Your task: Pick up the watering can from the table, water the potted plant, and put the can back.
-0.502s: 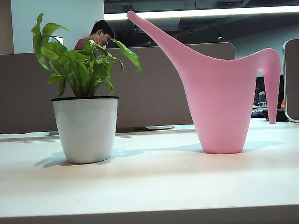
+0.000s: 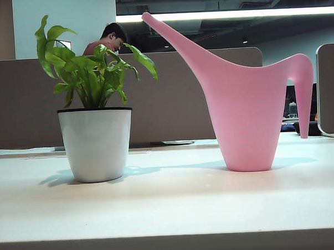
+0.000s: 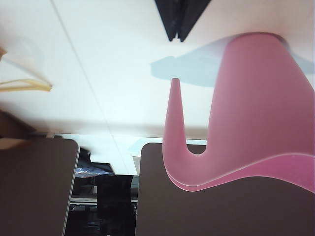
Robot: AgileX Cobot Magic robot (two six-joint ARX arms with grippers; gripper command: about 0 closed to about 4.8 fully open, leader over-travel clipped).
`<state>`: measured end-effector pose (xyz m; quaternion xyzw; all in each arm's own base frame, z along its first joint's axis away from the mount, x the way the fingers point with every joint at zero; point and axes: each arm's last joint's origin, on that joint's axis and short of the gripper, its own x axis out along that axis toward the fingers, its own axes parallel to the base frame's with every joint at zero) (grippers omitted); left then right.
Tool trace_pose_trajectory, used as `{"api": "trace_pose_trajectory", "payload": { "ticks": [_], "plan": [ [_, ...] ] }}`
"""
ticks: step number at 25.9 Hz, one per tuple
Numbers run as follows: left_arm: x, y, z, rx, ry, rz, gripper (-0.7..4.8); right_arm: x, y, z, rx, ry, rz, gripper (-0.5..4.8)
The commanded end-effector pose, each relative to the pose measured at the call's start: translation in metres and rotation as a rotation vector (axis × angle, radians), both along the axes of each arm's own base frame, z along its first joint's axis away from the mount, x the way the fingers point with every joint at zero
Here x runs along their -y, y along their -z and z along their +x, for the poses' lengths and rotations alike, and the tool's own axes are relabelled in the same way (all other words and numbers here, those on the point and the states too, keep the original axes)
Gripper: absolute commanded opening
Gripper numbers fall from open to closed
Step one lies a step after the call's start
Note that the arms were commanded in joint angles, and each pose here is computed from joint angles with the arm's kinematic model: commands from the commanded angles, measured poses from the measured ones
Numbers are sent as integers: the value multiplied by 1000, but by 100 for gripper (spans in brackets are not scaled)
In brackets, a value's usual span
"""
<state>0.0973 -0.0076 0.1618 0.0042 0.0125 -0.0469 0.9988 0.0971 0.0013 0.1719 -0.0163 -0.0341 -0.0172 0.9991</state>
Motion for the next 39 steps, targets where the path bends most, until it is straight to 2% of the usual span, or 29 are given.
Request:
{"api": "trace_pose_trajectory", "payload": {
  "ticks": [1,3,5,10,13,16,18,23,27,28,30,31,34,39],
  "plan": [
    [1,-5,-1,26,25,-49,-5,0,-12,-2,136,-43,251,-3],
    [2,-13,-2,50,83,-78,-5,0,-23,-4,204,-61,310,-3],
    [3,-26,-6,79,105,-79,-5,0,-36,-8,213,-61,305,-4],
    [0,-64,-19,72,40,-79,-5,1,-70,-21,156,-38,234,-4],
    [0,-84,-22,57,44,-73,-5,1,-90,-25,129,-11,171,-4],
    [0,-105,-23,83,74,-76,-5,2,-111,-23,97,19,136,-4],
    [2,-127,-22,114,117,-75,-5,2,-130,-14,52,44,94,-4],
    [6,-161,1,31,215,-70,-5,1,-159,22,-53,49,53,-4],
    [10,-182,21,-52,296,-77,-5,0,-163,46,-139,53,47,-4],
    [12,-188,31,-106,322,-83,-5,0,-159,58,-184,58,22,-4],
    [16,-194,39,-171,351,-82,-5,2,-147,77,-279,123,-29,-4],
    [18,-196,41,-189,362,-74,-5,1,-143,82,-302,121,-41,-4],
    [20,-197,43,-202,380,-34,-5,2,-133,96,-369,124,-45,-4],
    [23,-196,41,-219,405,-27,-5,5,-114,118,-458,123,-44,-1]
  ]
}}
